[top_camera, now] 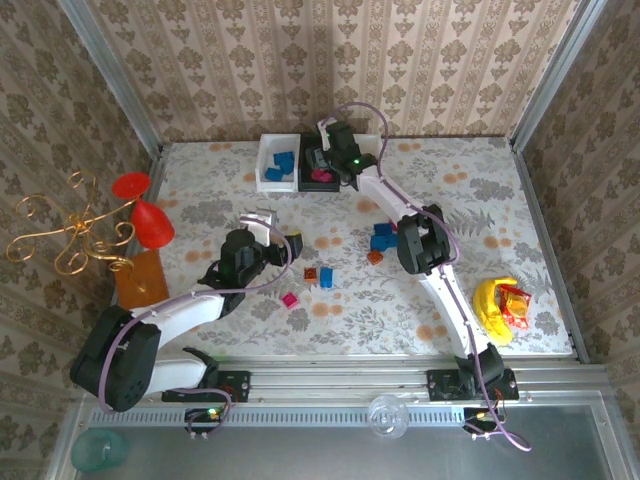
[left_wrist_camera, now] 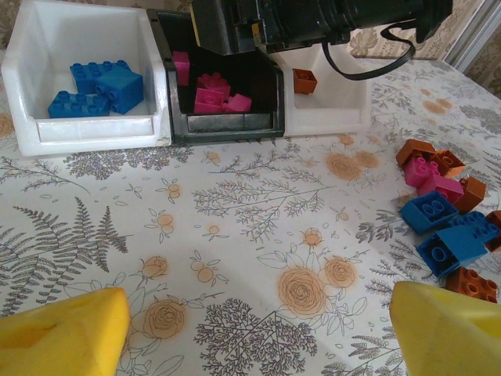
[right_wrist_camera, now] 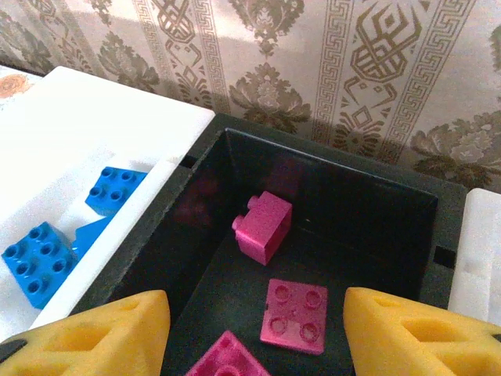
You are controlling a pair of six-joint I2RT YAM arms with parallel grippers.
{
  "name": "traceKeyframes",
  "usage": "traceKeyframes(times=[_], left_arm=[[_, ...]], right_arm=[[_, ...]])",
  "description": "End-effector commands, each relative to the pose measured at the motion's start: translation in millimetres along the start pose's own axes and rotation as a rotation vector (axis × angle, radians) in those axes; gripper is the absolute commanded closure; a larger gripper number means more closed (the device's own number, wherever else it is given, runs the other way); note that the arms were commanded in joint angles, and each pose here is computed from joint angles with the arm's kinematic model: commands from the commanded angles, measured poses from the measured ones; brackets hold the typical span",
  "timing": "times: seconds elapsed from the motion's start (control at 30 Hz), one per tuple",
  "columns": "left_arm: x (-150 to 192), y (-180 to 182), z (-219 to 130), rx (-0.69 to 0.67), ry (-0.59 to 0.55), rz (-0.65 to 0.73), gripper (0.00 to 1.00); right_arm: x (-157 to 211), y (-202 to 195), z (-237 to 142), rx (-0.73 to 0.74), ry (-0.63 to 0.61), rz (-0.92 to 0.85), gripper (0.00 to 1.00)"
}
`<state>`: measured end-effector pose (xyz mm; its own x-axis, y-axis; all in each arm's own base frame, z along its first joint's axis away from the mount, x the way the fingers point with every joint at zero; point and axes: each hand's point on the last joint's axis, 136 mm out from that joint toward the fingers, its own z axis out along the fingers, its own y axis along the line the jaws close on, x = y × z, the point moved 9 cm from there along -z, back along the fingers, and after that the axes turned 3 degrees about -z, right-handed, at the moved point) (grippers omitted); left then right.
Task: Sort the legos into containers by color
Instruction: Place the lego in the container.
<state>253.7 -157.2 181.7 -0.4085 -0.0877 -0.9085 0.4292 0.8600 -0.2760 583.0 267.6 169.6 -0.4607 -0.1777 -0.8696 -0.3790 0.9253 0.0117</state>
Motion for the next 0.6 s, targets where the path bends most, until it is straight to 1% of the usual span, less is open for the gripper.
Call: traceKeyframes(times=[0.0,0.07,0.2,0.3,0.4,0.5,0.57], left_arm=[[-1,0,-3,0.023,-0.015,-0.004,0.12],[-1,-2,-3,0.038,-0.013,-0.004,0.12],[-2,-5,-3,0.084,0.003,-0.002,0.13],[-4,-9,0,0.119,0.038,-0.008,0.13],[-8,-12,2,0.127,0.076,-0.042,0.15],[-13,-15,6,0.104,0.136,-0.059,0.16],[-17,-16,9,0.06,0.208,-0.065,0.17]], right_arm=[[-37,5,-47,-0.076,-0.037,0.004,0.37],[-39,10,-69,-0.121,-0.052,0.01,0.36],[-22,14,-113,-0.147,-0.06,0.019,0.36],[-1,15,-151,-0.156,-0.043,0.059,0.35],[30,16,-186,-0.156,0.002,0.105,0.34],[61,18,-215,-0.138,0.053,0.123,0.31],[79,16,-233,-0.123,0.101,0.126,0.25]])
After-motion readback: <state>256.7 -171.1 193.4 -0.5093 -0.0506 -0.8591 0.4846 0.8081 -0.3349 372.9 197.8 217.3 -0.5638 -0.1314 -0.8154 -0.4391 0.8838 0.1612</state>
